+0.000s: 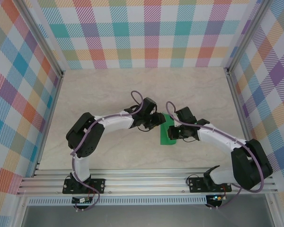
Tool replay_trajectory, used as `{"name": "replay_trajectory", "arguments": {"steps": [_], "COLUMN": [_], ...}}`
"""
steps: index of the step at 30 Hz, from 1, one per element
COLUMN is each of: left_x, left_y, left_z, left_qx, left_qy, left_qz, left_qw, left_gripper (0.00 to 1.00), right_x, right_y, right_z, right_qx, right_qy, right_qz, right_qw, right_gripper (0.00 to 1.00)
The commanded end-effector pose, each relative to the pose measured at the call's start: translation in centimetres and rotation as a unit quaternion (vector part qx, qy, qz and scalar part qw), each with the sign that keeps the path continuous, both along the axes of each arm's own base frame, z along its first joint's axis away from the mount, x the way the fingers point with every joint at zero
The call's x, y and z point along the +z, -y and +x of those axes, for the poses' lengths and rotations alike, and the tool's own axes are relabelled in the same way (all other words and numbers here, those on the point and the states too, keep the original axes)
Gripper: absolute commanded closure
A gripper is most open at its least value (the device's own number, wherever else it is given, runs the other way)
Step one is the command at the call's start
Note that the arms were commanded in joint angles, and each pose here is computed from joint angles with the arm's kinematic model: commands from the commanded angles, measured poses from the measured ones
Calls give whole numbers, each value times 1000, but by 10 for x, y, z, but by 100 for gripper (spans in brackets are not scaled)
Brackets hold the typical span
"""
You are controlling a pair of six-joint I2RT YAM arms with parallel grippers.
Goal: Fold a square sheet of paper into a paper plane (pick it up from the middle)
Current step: Fold the triangle a second time at the center of the table.
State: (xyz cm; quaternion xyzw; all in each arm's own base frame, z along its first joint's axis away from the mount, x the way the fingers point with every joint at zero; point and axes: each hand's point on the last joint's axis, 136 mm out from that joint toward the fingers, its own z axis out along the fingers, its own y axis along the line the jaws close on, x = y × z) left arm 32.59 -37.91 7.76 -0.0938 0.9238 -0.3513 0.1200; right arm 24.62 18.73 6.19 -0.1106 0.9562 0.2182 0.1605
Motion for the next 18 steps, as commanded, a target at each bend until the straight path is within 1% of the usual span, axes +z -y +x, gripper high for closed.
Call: {"name": "replay_trajectory", "arguments": {"steps": [1, 6, 11, 14, 18], "left_x": [1, 1, 1, 0, -3], "left_y": [-17, -13, 1, 8, 15], "left_z": [0, -10, -20, -23, -26], "left_qx": [11, -15, -50, -60, -70], "left_qy": [11, 15, 16, 16, 11], "left_qz": [23, 23, 15, 11, 8], "left_qw": [1000, 1000, 999, 998, 997], "left_gripper": [55, 60, 63, 65, 66], "right_x": [10, 4, 6, 3, -5], "right_y": [-14, 2, 9, 12, 18], "right_z": [1, 9, 13, 13, 20], "right_qx": [38, 9, -3, -11, -19], "right_qy": [-27, -61, -88, -109, -109], "right_qz": [51, 42, 46, 34, 11], "right_qw": [998, 997, 995, 993, 994], "right_gripper": [92, 90, 87, 87, 87]}}
